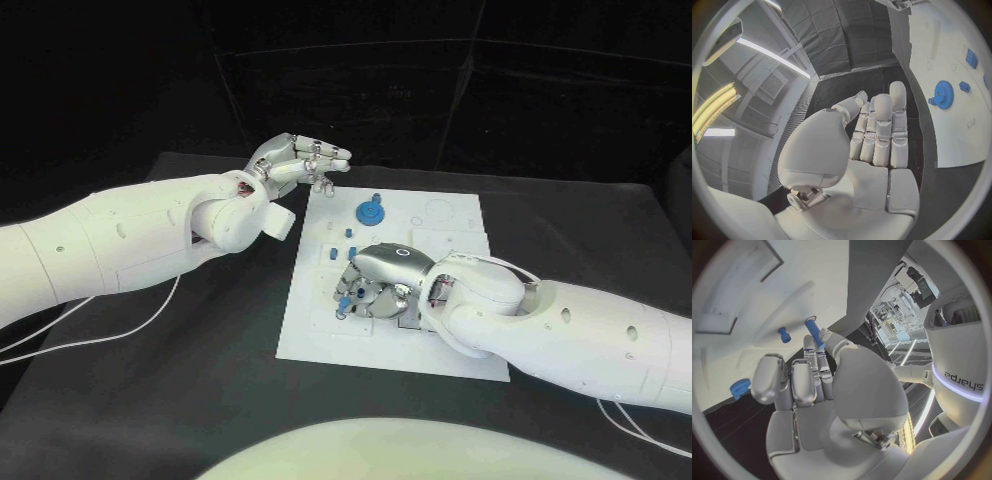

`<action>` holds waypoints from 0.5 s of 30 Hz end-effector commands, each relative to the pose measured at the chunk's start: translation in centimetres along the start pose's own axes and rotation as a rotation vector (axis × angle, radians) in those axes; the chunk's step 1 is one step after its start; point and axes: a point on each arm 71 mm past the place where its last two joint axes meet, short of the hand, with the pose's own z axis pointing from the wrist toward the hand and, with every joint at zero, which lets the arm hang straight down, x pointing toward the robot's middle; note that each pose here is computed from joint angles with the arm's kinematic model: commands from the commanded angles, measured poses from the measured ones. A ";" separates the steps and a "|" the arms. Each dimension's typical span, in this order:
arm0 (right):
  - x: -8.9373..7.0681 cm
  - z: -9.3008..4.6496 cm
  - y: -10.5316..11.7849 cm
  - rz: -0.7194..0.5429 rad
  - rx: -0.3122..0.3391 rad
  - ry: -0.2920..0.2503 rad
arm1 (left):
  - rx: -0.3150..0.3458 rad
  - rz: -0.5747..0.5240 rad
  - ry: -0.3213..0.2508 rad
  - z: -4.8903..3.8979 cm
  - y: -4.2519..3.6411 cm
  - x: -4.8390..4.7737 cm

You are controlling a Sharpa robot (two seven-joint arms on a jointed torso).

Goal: Assemble the parts on the task board

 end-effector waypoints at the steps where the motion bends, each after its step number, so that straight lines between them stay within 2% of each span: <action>1: 0.2 0.2 0.1 -0.042 -0.006 0.021 | 0.005 -0.008 0.011 0.07 -0.12 0.13; 15: 0.8 0.3 0.4 -0.044 -0.016 0.049 | 0.004 -0.008 0.010 0.04 -0.11 0.06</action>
